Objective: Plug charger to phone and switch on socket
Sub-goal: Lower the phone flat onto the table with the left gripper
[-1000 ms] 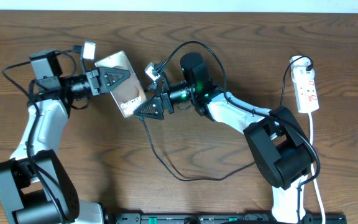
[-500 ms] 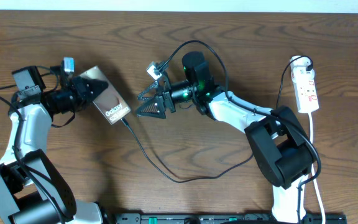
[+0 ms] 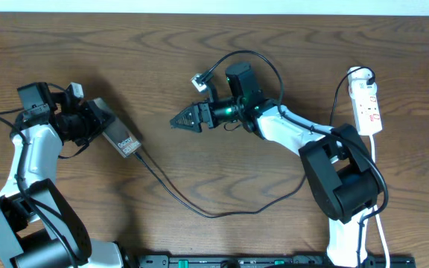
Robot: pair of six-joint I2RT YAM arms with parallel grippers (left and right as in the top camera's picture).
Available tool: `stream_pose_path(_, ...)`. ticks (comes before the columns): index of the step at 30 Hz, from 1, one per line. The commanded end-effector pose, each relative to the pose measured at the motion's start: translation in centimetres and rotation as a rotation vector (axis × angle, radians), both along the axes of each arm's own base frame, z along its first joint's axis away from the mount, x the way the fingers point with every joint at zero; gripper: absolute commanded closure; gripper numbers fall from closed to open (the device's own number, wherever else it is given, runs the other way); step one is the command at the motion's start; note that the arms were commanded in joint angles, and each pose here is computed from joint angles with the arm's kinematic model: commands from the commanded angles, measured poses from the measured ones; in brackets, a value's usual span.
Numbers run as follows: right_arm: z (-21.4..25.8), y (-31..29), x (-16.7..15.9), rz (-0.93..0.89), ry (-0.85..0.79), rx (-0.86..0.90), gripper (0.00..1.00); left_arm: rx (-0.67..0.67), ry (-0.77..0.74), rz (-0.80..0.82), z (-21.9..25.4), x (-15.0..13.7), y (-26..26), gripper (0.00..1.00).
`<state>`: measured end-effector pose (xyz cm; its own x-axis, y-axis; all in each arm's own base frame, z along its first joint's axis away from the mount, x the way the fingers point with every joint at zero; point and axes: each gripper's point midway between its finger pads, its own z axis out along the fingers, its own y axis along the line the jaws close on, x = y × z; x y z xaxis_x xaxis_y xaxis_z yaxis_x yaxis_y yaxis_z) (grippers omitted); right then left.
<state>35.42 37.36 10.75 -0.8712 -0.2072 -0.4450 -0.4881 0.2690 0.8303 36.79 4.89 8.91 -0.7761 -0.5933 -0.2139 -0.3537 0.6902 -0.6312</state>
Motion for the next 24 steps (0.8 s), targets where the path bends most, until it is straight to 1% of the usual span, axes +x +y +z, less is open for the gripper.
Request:
stream_pose_path(1,1.0,-0.8,1.7,-0.076,-0.026,-0.025,0.01,0.02,0.04,0.047,-0.5,-0.1,0.4,0.92)
stream_pose_path(3,0.7,-1.1,1.9,-0.089,-0.017,-0.043,0.01,0.035,0.071,0.085,-0.9,-0.2,0.7,0.93)
stream_pose_path(6,0.2,-1.3,2.0,-0.1,-0.015,-0.064,0.01,0.093,0.125,0.14,-1.8,-0.5,1.4,0.93)
stream_pose_path(13,0.2,-1.3,2.0,-0.097,-0.019,-0.065,0.01,0.139,0.156,0.112,-3.1,-1.1,0.2,0.92)
stream_pose_path(24,0.2,-1.3,2.0,-0.094,-0.027,-0.065,0.01,0.122,0.179,0.121,-5.3,-2.2,-1.0,0.93)
